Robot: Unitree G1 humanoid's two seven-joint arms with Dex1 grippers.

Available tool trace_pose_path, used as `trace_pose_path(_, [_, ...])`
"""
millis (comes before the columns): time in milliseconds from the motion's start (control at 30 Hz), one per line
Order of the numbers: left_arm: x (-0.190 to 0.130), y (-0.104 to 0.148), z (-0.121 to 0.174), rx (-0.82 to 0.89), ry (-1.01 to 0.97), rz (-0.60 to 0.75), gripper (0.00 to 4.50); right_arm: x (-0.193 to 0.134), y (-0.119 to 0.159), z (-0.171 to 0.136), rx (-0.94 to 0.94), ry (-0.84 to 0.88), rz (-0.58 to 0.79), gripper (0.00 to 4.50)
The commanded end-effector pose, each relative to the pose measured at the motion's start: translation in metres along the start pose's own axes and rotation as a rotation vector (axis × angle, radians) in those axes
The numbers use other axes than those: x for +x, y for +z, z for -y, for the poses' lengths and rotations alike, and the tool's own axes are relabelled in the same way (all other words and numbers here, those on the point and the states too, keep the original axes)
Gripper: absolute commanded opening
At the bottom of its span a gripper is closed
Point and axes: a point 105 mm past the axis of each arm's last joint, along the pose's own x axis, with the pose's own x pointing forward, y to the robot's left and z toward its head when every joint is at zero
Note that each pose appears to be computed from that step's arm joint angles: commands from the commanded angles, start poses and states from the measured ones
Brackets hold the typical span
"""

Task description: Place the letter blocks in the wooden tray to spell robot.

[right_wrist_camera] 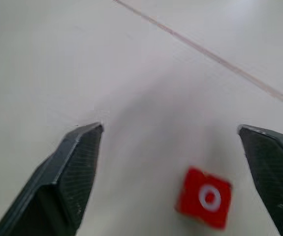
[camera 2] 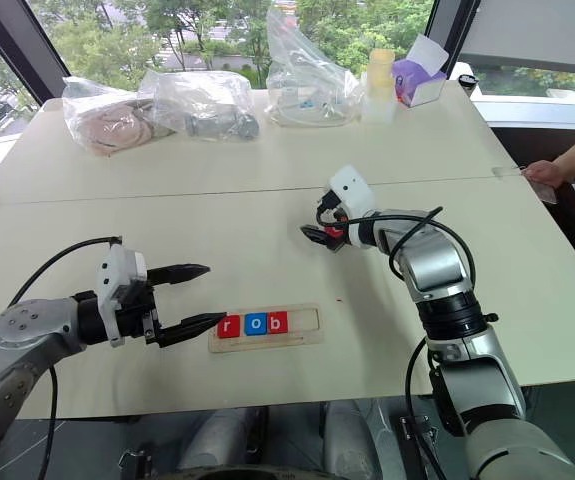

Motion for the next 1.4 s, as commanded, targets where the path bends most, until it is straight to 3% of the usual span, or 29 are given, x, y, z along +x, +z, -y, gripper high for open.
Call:
trace_pose_path(33, [0.003, 0.004, 0.002, 0.031, -0.015, 0.02, 4.5, 0.005, -0.002, 0.004, 0.0, -0.089, -0.025, 4.45])
trace_pose_path(300, [0.002, 0.0, 0.002, 0.035, -0.008, 0.021, 4.5, 0.012, -0.024, 0.001, 0.042, -0.132, -0.103, 4.45])
trace_pose_path(400, [0.002, -0.001, 0.002, 0.035, -0.003, 0.022, 4.5, 0.011, -0.027, 0.0, 0.055, -0.137, -0.12, 3.59])
trace_pose_path(533, [0.003, -0.003, 0.001, 0.034, 0.001, 0.025, 4.5, 0.006, -0.033, 0.002, 0.107, -0.156, -0.151, 1.48])
trace_pose_path(567, [0.003, -0.003, 0.001, 0.034, 0.001, 0.026, 4.5, 0.003, -0.035, 0.003, 0.119, -0.163, -0.163, 1.16])
trace_pose_path(867, [0.008, -0.002, 0.003, 0.021, -0.007, 0.035, 4.5, -0.069, -0.077, -0.018, 0.377, -0.239, -0.318, 1.19])
trace_pose_path(1000, [0.011, -0.002, 0.004, 0.013, -0.024, 0.035, 4.5, -0.092, -0.096, -0.036, 0.423, -0.263, -0.304, 1.19])
trace_pose_path(1267, [0.014, -0.005, 0.0, 0.012, -0.053, 0.032, 4.5, -0.105, -0.101, -0.054, 0.447, -0.239, -0.274, 1.19])
trace_pose_path(1400, [0.017, -0.003, -0.001, 0.02, -0.056, 0.035, 4.5, -0.106, -0.094, -0.052, 0.401, -0.191, -0.275, 3.14])
